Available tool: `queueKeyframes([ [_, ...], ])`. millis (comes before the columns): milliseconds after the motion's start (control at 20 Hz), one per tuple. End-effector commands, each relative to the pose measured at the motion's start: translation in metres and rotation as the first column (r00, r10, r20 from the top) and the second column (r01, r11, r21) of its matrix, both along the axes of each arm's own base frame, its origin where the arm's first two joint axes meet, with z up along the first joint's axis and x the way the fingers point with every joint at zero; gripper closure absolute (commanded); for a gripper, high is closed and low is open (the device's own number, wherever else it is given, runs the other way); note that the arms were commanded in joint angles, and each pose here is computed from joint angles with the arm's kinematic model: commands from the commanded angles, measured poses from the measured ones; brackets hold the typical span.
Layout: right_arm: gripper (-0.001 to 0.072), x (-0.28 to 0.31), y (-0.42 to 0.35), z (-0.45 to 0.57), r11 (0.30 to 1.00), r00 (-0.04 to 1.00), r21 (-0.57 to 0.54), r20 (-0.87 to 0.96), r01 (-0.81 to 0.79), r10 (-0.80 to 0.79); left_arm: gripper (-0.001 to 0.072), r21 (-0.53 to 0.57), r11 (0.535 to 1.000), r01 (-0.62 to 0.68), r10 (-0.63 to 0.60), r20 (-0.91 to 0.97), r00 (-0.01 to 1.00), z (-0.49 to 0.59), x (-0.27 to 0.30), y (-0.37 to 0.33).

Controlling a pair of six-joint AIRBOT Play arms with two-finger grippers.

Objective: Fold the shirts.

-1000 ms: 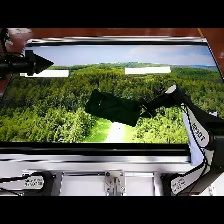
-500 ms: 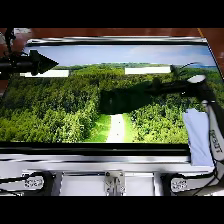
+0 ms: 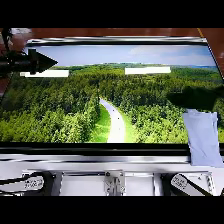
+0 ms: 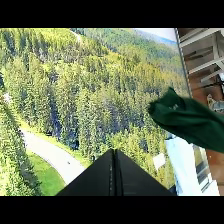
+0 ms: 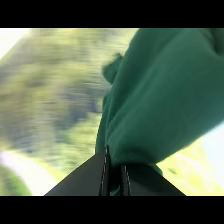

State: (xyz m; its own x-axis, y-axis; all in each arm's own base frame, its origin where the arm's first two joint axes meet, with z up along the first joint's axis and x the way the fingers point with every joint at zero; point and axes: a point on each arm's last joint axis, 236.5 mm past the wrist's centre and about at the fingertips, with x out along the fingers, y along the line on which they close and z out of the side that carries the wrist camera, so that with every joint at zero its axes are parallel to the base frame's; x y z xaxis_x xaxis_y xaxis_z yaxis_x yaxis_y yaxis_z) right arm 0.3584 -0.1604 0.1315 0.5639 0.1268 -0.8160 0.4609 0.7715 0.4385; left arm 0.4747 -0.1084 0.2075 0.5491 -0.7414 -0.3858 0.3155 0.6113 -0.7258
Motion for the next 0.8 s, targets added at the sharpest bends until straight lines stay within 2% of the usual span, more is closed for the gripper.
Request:
queueKeyframes([
  [0,0.0661,-0.085,-0.067,-0.019,0.977,0.953,-0.138,-0.231,0.165,-0.194,0.0671,0.004,1.0,0.001,-0.001,0.015,1.0,0.006,-0.003,-0.001],
  [150,0.0661,-0.125,-0.1,-0.027,0.943,0.897,-0.209,-0.31,0.259,-0.316,0.0671,0.007,1.0,0.001,-0.001,0.032,0.999,0.014,-0.007,-0.002],
  [400,0.0661,-0.19,-0.06,-0.099,0.956,0.802,-0.045,-0.534,0.289,-0.268,0.0671,0.011,1.0,0.001,-0.002,0.054,0.999,0.024,-0.012,-0.003],
  [550,0.066,-0.238,-0.028,-0.142,0.931,0.746,-0.016,-0.593,0.365,-0.303,0.0671,0.013,1.0,0.008,-0.009,0.06,0.998,0.028,-0.016,-0.004],
  [600,0.0653,-0.248,-0.027,-0.152,0.901,0.726,-0.032,-0.58,0.432,-0.369,0.0671,0.013,1.0,0.008,-0.009,0.061,0.998,0.029,-0.016,-0.004],
  [650,0.0605,-0.253,-0.025,-0.16,0.867,0.704,-0.035,-0.568,0.498,-0.427,0.0671,0.013,1.0,0.01,-0.01,0.061,0.998,0.028,-0.016,-0.005],
  [750,0.0171,-0.255,-0.024,-0.164,0.845,0.697,-0.021,-0.554,0.534,-0.455,0.0671,0.013,1.0,0.017,-0.018,0.061,0.998,0.028,-0.017,-0.009],
])
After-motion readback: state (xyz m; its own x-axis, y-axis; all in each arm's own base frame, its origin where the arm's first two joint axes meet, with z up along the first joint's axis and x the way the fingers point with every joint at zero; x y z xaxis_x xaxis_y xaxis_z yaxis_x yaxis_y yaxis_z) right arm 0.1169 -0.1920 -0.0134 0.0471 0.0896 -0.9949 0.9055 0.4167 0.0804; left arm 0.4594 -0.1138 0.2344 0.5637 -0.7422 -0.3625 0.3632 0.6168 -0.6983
